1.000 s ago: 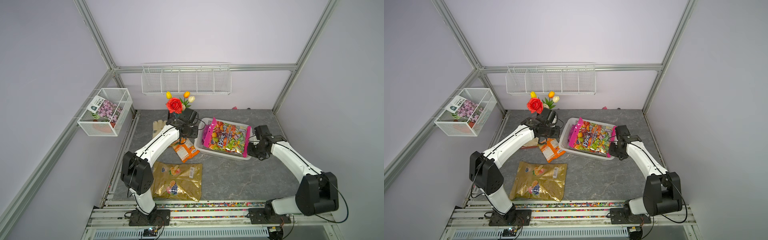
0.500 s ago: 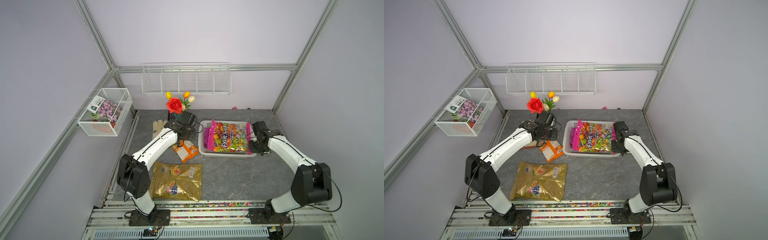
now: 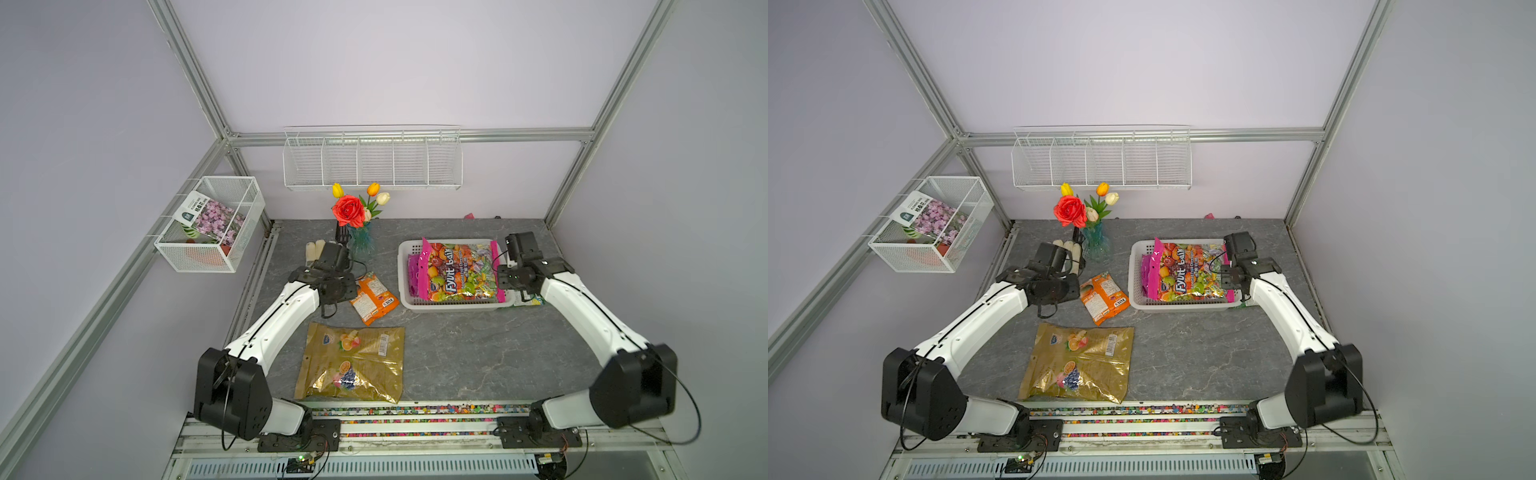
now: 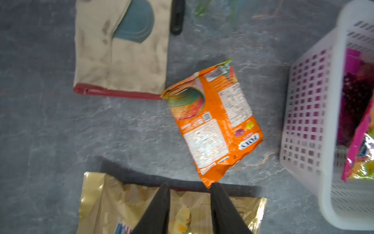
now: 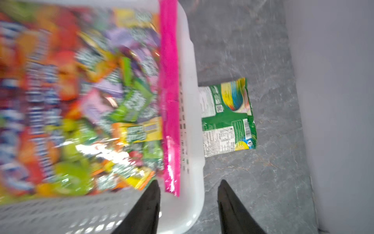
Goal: Put the candies in the basket
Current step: Adjust the basket at the center of the board, then pick up the candy at the center of the board.
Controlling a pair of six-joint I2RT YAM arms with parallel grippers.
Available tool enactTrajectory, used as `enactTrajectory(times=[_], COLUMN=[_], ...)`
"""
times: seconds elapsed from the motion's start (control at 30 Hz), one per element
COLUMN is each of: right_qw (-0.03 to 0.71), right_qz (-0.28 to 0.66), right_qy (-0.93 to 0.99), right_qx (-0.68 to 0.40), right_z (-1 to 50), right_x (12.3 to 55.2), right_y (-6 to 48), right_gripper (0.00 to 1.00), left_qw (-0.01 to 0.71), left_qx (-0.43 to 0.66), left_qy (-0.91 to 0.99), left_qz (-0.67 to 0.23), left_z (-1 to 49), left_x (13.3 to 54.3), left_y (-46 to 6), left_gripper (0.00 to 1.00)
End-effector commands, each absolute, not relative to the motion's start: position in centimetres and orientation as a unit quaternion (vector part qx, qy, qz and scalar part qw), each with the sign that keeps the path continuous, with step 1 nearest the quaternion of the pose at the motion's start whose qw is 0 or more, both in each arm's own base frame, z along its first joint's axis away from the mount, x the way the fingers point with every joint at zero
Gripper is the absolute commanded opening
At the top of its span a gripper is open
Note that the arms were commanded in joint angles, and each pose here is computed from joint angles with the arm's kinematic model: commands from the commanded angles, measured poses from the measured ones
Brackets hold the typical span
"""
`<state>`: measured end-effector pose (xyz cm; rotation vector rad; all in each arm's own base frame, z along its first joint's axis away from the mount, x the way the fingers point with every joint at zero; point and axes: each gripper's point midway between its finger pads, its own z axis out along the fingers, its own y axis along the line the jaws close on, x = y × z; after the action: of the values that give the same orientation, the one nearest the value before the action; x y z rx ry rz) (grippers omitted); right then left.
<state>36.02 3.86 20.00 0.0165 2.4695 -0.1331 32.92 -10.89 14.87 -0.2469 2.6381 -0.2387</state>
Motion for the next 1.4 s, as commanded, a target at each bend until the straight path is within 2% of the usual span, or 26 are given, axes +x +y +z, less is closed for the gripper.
enactTrajectory(times=[0.0,0.1,0.2,0.33,0.37,0.43,0.5,0.63,0.73,1.0,1.37], right_qw=[0.406,0.42,0.387,0.329,0.307,0.265,0.231,0.158,0.1,0.015,-0.053], right_qz=[0.068,0.173,0.303,0.399,0.41,0.402,0.396,0.411,0.406,0.385,0.415], right_qy=[0.911,0.889,0.867,0.84,0.835,0.833,0.826,0.822,0.829,0.857,0.842], right_qx=[-0.043,-0.059,-0.082,-0.167,-0.202,-0.273,-0.328,-0.361,-0.372,-0.343,-0.34], right_z=[24.1,25.1,24.6,22.9,21.8,19.5,17.4,12.4,9.0,4.6,3.1], right_x=[34.6,32.9,30.9,27.3,26.0,23.5,21.2,17.8,15.8,16.9,16.6], right_y=[7.8,11.8,17.2,24.4,26.2,28.8,30.8,33.0,33.5,34.5,36.1], right_gripper=[0.53,0.54,0.54,0.54,0.54,0.56,0.62,0.67,0.69,0.71,0.64], left_qw=[0.235,0.225,0.205,0.201,0.199,0.192,0.184,0.174,0.168,0.13,0.108], left_qx=[-0.153,-0.217,-0.274,-0.328,-0.343,-0.371,-0.391,-0.414,-0.421,-0.427,-0.438], left_qy=[0.952,0.942,0.924,0.905,0.902,0.893,0.885,0.875,0.873,0.875,0.868], left_qz=[-0.123,-0.125,-0.171,-0.182,-0.173,-0.166,-0.172,-0.181,-0.179,-0.186,-0.209], left_z=[15.2,14.5,13.6,12.8,12.4,11.5,10.8,9.6,8.8,6.1,4.5], left_x=[31.9,30.9,30.1,29.0,28.6,28.0,27.5,27.0,26.6,25.5,24.6], left_y=[-8.9,-6.0,-4.3,-2.7,-2.2,-1.4,-1.1,-1.0,-0.8,-1.5,-2.5], left_gripper=[0.38,0.39,0.42,0.42,0.45,0.54,0.65,0.74,0.76,0.76,0.76])
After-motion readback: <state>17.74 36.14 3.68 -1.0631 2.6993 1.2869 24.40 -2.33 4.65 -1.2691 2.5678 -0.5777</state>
